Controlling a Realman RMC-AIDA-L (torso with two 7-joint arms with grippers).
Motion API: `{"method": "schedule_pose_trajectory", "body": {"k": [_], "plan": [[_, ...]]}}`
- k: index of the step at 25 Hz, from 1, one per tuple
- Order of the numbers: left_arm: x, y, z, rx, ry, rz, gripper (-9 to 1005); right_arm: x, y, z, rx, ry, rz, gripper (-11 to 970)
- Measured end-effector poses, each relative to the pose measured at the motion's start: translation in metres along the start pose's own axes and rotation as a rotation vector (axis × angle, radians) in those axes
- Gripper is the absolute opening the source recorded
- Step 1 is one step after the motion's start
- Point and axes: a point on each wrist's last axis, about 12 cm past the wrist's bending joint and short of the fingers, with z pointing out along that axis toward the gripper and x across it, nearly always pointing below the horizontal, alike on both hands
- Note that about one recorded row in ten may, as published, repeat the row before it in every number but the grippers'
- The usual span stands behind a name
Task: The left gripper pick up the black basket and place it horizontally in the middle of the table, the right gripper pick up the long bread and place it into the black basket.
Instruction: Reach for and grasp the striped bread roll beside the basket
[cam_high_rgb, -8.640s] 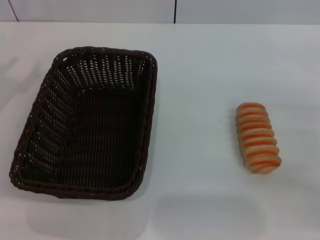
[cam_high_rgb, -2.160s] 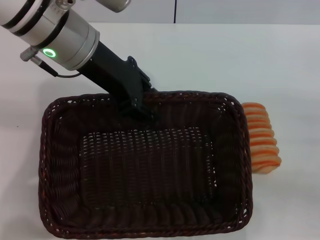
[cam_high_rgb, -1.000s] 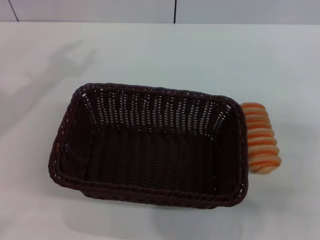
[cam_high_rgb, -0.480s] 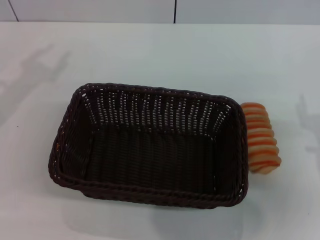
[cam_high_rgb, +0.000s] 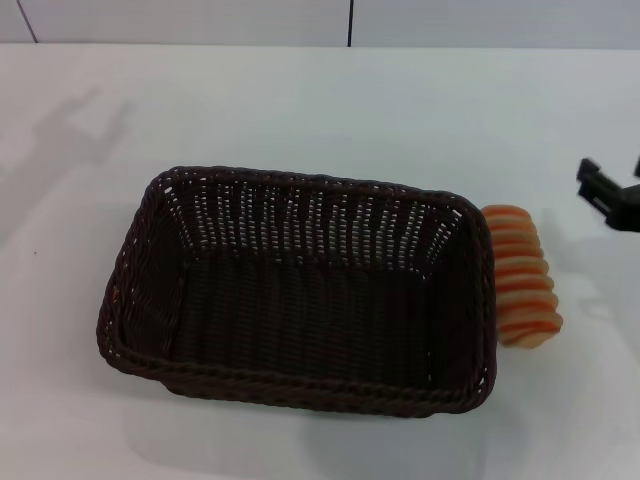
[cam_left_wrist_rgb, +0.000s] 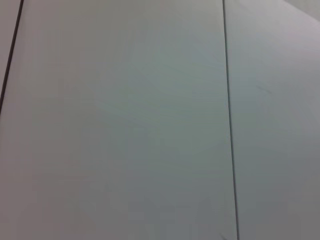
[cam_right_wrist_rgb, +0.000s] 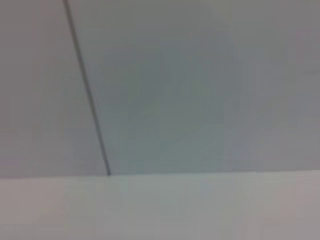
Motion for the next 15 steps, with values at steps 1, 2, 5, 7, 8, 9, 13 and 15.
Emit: {"method": "schedule_pose_trajectory", "body": {"k": [1, 2, 5, 7, 8, 9, 13, 15], "plan": [[0.000, 0.000, 0.000, 0.000, 0.000, 0.000, 527, -0.002, 0.001, 0.001, -0.015, 0.023, -0.003, 646], [0.000, 0.000, 0.001, 0.001, -0.001, 0.000, 527, -0.003, 0.001, 0.003, -0.027, 0.040, -0.004, 646], [-0.001, 0.000, 0.002, 0.004, -0.004, 0.001, 527, -0.007, 0.002, 0.005, -0.055, 0.081, -0.012, 645], [-0.001, 0.000, 0.002, 0.004, -0.005, 0.001, 527, -0.009, 0.002, 0.006, -0.065, 0.098, -0.015, 645], [-0.001, 0.000, 0.002, 0.004, -0.005, 0.001, 527, -0.009, 0.002, 0.006, -0.067, 0.107, -0.015, 644], [-0.001, 0.000, 0.002, 0.004, -0.005, 0.001, 527, -0.010, 0.001, 0.006, -0.070, 0.115, -0.014, 644], [-0.004, -0.001, 0.004, 0.010, -0.012, 0.009, 527, -0.008, 0.000, 0.010, -0.086, 0.155, -0.013, 642], [-0.004, -0.001, 0.004, 0.011, -0.012, 0.010, 527, -0.008, 0.000, 0.012, -0.093, 0.175, -0.015, 641]]}}
